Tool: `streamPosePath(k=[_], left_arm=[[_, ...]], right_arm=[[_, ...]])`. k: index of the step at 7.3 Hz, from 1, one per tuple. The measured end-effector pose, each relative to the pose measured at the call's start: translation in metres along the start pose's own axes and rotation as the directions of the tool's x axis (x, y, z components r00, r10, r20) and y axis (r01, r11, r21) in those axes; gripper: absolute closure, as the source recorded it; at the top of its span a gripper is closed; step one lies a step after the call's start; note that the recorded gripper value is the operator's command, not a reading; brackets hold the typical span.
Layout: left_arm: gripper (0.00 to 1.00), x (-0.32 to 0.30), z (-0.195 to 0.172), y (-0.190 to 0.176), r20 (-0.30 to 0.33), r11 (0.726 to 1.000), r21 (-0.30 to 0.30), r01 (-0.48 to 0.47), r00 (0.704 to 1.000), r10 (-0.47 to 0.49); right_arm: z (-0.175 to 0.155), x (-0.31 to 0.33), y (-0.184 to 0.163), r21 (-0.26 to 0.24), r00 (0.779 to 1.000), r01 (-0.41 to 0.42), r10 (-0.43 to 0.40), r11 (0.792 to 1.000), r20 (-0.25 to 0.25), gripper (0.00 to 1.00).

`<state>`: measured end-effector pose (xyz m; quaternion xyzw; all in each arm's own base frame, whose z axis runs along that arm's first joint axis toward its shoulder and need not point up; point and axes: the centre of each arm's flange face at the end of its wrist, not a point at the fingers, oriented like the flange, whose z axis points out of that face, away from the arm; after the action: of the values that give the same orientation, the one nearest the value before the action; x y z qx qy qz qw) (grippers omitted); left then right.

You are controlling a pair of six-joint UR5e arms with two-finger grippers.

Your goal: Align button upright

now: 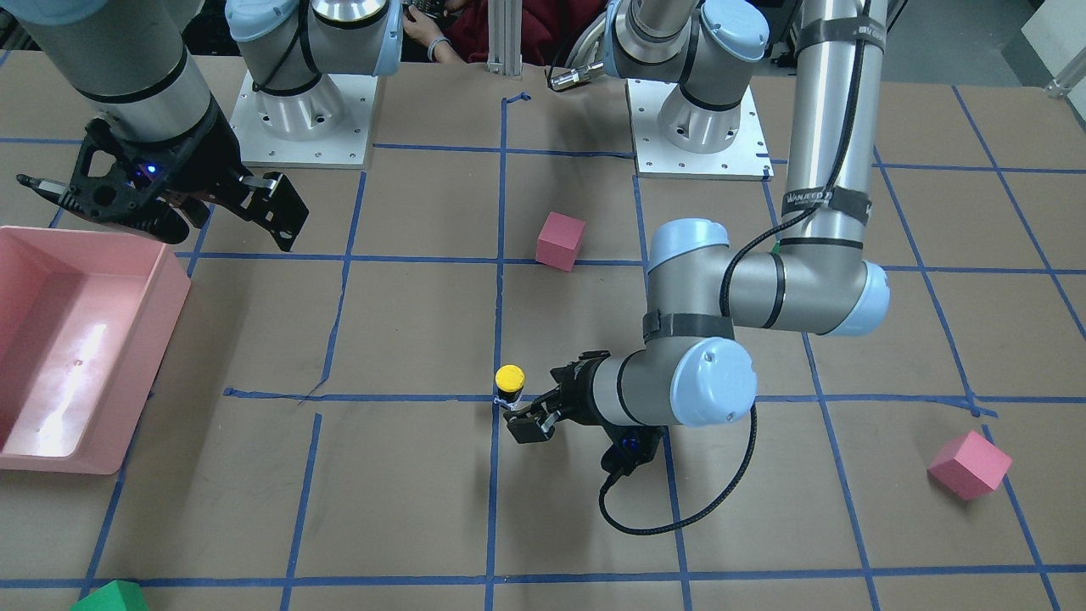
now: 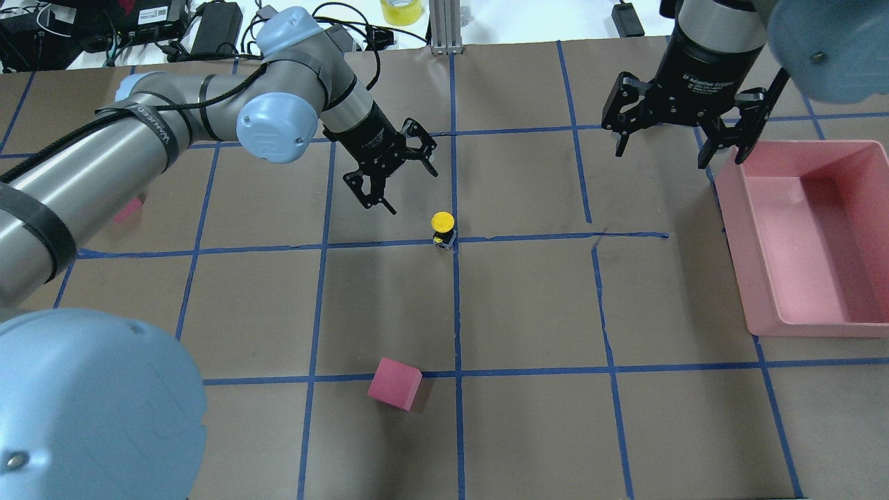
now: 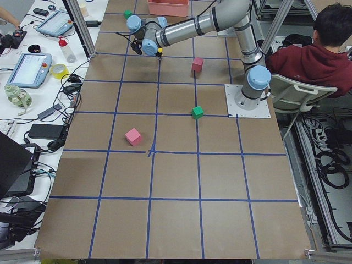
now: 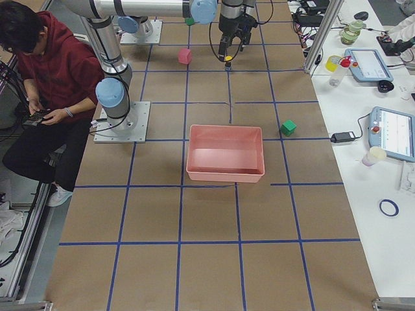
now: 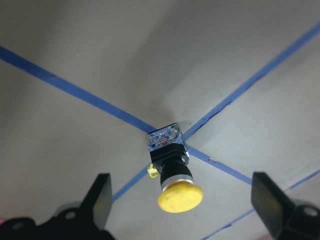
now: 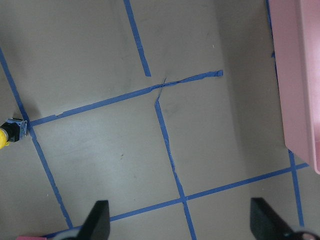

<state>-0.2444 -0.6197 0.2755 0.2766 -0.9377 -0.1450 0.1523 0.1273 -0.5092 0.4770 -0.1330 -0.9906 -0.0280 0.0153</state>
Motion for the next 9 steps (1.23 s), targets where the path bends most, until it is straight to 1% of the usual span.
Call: streamPosePath(k=[1,2,3,4,5,6,7,8,9], left_arm=[[0.00,-0.004,-0.031,0.021,0.045,0.986,0.077,-0.150,0.988,0.147],[0.00,-0.012,-0.059,0.043,0.096,0.952,0.135,-0.273,0.960,0.262],[0.00,-0.024,-0.085,0.066,0.155,0.911,0.184,-0.368,0.927,0.343],[0.00,-0.041,-0.108,0.091,0.227,0.859,0.213,-0.466,0.878,0.421],[0.00,-0.058,-0.122,0.115,0.277,0.802,0.216,-0.558,0.822,0.497],[0.00,-0.072,-0.134,0.136,0.310,0.734,0.220,-0.643,0.759,0.572],[0.00,-0.078,-0.151,0.147,0.335,0.661,0.257,-0.705,0.707,0.623],[0.00,-0.081,-0.167,0.149,0.354,0.607,0.307,-0.733,0.680,0.642],[0.00,-0.084,-0.174,0.146,0.367,0.575,0.325,-0.751,0.661,0.655]], right_arm=[[0.000,0.000,0.000,0.001,1.000,-0.001,0.001,1.000,0.000,0.00],[-0.003,0.000,0.000,0.008,1.000,-0.004,0.004,1.000,0.001,0.00],[-0.005,-0.001,-0.001,0.022,1.000,-0.005,0.005,1.000,0.003,0.00],[-0.005,-0.001,-0.003,0.036,1.000,-0.002,0.002,0.999,0.004,0.00],[-0.004,-0.002,-0.006,0.045,1.000,0.002,-0.002,0.999,0.004,0.00],[-0.004,-0.003,-0.008,0.062,1.000,0.004,-0.005,0.998,0.009,0.00],[-0.006,-0.004,-0.012,0.089,1.000,0.006,-0.007,0.996,0.017,0.00],[-0.008,-0.005,-0.014,0.111,1.000,0.007,-0.009,0.994,0.022,0.00],[-0.008,-0.005,-0.016,0.121,1.000,0.007,-0.010,0.993,0.023,0.00]])
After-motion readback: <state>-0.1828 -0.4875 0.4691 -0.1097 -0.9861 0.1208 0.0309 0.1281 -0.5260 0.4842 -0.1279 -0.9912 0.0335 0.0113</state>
